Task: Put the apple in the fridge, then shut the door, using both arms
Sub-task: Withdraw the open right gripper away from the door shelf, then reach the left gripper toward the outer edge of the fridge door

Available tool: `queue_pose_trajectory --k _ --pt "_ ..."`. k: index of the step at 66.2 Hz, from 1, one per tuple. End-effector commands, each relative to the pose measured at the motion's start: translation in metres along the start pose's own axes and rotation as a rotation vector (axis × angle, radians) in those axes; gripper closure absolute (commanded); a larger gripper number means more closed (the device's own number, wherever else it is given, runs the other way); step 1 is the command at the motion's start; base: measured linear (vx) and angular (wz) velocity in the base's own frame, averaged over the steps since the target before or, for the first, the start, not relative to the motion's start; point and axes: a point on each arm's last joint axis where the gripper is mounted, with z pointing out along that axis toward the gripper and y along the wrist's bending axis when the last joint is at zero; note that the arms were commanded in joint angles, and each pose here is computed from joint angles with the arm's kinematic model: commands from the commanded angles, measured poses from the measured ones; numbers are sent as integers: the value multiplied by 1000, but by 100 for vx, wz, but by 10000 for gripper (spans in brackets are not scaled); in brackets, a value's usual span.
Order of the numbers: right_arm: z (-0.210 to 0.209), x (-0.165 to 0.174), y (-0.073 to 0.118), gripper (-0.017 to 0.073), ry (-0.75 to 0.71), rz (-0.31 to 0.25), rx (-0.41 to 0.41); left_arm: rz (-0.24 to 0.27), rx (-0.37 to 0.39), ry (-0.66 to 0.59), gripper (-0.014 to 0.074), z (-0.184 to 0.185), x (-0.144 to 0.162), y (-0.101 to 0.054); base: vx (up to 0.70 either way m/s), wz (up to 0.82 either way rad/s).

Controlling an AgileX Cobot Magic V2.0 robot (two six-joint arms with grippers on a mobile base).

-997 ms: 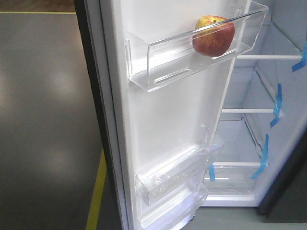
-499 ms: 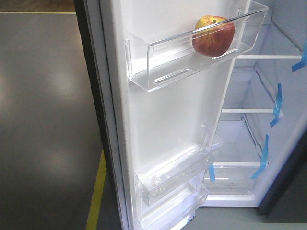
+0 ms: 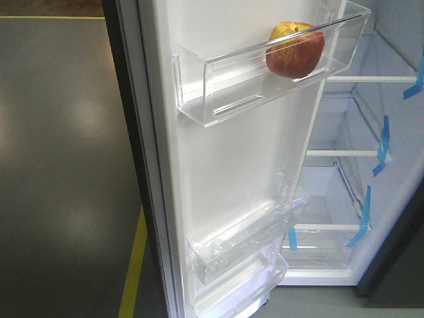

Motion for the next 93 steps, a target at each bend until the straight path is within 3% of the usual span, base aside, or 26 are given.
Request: queue_pose_trajectory --k 1,13,29,48,56,67,93 --pt "-4 -7 0 -31 -28 -3 4 4 2 36 599 14 -26 -5 0 0" --pt "-4 -7 0 -31 -28 -3 4 76 -17 281 599 49 -45 -9 0 0" --pt "-4 -7 0 -31 -28 -3 4 144 -16 482 599 97 -67 -14 0 0" --pt "-4 -7 0 -31 -28 -3 4 174 -11 702 599 156 -71 -15 0 0" --pt "-4 -7 0 -31 -28 -3 4 178 38 796 599 178 -67 -19 0 0" --pt "-4 -7 0 -31 -28 -3 4 143 171 891 599 203 -60 -30 0 0" --pt "-4 -7 0 -31 -28 -3 4 -11 393 859 599 258 -50 -51 0 0"
